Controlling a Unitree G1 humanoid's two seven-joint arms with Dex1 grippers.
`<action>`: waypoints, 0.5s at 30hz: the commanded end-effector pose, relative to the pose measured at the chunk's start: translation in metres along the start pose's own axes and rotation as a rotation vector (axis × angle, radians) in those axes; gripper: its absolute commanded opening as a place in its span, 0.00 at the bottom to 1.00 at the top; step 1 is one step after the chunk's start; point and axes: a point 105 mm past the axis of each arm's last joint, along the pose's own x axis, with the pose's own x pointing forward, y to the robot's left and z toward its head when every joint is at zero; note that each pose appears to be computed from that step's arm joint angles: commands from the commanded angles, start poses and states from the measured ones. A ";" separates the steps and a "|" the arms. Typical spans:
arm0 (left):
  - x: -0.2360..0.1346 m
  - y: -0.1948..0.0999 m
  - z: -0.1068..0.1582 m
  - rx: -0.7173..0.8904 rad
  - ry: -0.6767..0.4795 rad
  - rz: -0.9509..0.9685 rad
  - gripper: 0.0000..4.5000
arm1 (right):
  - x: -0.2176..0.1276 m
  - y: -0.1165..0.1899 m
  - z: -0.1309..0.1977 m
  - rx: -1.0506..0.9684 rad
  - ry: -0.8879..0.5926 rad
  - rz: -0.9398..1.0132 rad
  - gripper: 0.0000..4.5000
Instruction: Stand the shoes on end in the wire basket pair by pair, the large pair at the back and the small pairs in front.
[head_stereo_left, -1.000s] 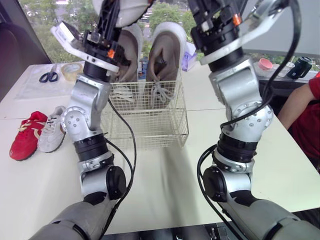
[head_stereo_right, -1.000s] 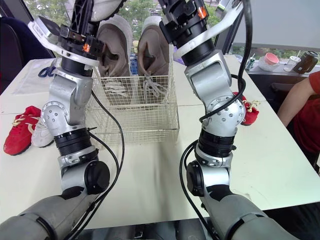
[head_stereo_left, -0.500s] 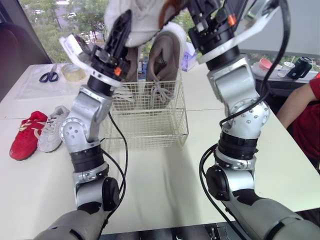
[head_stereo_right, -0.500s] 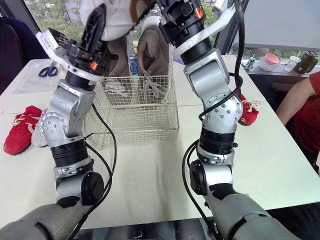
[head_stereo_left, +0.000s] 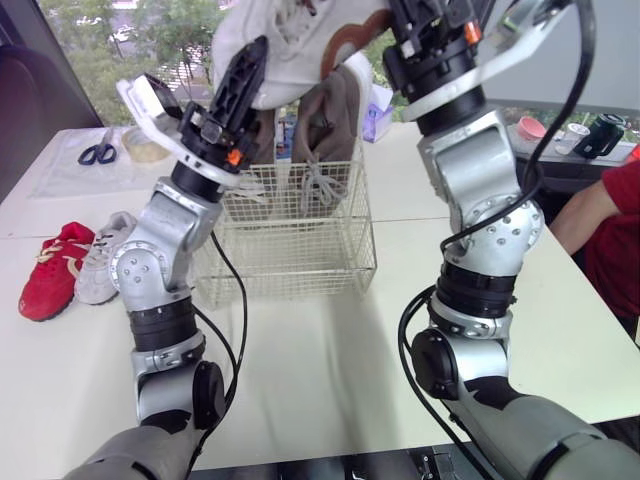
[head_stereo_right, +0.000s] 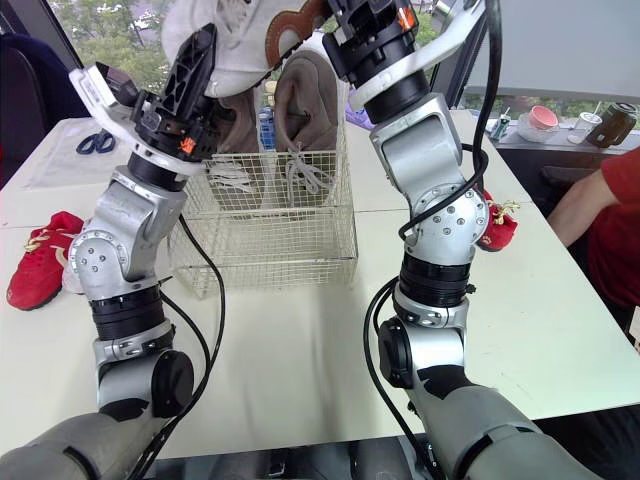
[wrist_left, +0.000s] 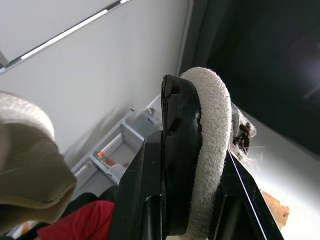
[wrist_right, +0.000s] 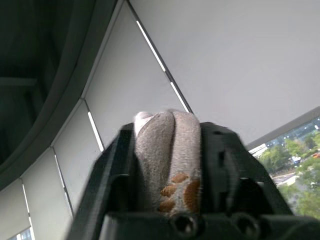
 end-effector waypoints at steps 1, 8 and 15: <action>-0.003 -0.003 -0.009 0.078 0.089 0.023 0.37 | 0.006 0.030 0.009 0.005 -0.028 0.118 0.28; -0.030 -0.010 -0.005 0.325 0.217 0.183 0.99 | 0.005 0.030 0.024 -0.058 -0.021 0.140 0.28; -0.076 -0.011 -0.004 0.701 0.418 0.411 0.99 | -0.006 0.007 0.051 -0.543 0.252 0.288 0.28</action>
